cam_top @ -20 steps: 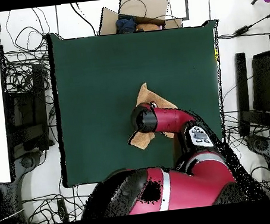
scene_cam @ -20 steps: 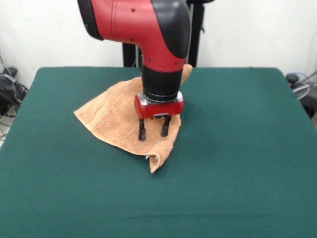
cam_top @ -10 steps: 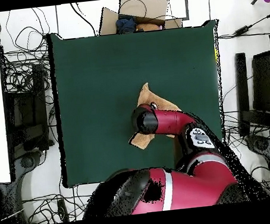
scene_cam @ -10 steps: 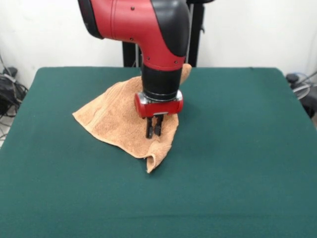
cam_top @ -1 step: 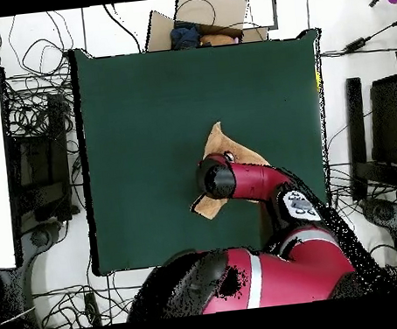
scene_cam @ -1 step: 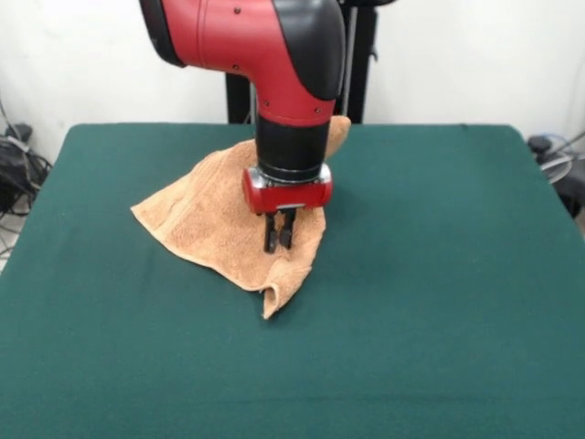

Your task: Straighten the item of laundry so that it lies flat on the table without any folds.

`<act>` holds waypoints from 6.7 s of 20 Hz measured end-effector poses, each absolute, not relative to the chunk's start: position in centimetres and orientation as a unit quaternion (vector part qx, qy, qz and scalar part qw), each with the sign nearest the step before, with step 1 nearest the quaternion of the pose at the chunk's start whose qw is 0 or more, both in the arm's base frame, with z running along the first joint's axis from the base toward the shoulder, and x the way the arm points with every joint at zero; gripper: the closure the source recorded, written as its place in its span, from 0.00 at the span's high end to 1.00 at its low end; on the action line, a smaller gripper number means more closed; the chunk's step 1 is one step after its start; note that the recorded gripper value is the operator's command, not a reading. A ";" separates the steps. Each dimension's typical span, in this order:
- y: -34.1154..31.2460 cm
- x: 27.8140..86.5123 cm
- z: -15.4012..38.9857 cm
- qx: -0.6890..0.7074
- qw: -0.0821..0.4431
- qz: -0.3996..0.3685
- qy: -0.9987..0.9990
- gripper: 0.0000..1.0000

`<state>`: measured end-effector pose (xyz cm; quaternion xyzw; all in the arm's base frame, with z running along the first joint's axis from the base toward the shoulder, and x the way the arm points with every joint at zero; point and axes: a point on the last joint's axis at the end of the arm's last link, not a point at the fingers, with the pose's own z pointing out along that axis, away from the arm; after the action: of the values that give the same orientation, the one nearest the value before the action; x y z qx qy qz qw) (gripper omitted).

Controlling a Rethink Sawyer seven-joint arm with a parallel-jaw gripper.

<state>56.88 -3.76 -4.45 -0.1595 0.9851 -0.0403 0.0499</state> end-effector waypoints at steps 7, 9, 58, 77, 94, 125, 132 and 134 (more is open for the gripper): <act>-6.0 56.3 -1.2 -0.142 -0.024 -0.025 0.989 0.00; -6.9 56.1 0.4 -0.135 -0.066 -0.017 0.989 0.00; -19.7 53.5 6.7 -0.074 -0.016 -0.063 0.995 1.00; -13.2 51.3 0.3 -0.115 0.040 -0.053 0.991 1.00; -11.5 50.2 -4.7 -0.109 0.094 -0.045 0.989 0.00; -0.2 51.9 0.7 -0.140 -0.073 0.006 0.987 0.00; 0.4 53.5 4.2 -0.134 -0.083 0.011 0.987 0.00; 0.0 54.1 5.0 -0.128 -0.074 0.010 0.989 0.00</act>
<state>54.10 0.03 5.05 -0.1278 0.9889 0.0096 -0.0745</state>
